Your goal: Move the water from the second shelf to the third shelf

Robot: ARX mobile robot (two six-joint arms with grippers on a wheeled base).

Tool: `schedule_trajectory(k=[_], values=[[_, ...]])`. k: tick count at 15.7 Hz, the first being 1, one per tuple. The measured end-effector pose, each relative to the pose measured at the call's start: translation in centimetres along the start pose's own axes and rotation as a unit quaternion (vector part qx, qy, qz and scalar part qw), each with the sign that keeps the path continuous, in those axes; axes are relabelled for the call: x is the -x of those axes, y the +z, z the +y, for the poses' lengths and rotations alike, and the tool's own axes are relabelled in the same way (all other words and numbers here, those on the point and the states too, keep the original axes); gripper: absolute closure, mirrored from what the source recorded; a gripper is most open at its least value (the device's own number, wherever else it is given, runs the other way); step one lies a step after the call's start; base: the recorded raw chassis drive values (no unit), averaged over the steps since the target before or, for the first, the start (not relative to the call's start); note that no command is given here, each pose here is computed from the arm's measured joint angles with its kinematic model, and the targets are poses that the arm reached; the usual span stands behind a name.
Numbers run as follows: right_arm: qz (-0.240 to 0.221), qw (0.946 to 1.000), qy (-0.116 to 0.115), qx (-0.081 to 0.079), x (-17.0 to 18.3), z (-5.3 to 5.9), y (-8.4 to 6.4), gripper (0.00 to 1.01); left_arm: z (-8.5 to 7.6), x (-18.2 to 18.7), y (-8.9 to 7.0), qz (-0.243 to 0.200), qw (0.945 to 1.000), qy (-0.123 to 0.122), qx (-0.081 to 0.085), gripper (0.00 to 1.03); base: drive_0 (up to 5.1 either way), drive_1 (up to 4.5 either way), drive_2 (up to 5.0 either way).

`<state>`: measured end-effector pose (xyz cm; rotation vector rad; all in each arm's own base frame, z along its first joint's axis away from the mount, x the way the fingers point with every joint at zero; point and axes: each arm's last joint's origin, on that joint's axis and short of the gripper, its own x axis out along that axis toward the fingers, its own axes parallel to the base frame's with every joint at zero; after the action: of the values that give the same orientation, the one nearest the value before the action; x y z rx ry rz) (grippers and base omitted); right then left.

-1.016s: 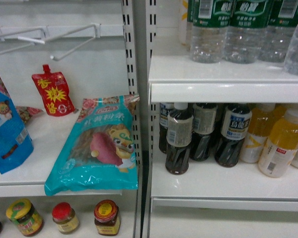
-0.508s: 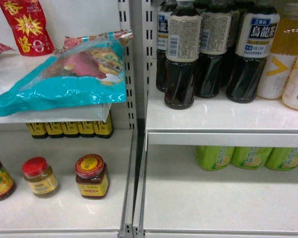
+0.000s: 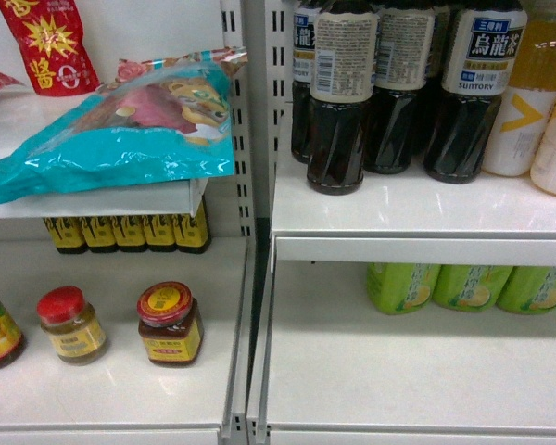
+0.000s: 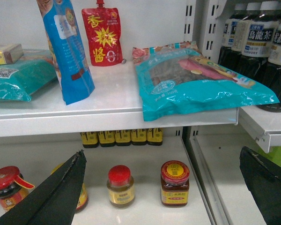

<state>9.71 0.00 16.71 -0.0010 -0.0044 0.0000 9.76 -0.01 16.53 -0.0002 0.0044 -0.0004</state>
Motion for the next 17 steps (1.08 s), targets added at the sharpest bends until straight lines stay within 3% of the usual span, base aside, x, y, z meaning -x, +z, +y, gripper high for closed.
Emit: schedule_trajectory(k=[17], values=[[0.0, 1.0, 0.0, 0.0, 0.0, 0.0, 0.0, 0.03, 0.0, 0.0, 0.0, 0.0, 1.0, 0.0, 0.0, 0.05, 0.0, 0.0, 0.0]])
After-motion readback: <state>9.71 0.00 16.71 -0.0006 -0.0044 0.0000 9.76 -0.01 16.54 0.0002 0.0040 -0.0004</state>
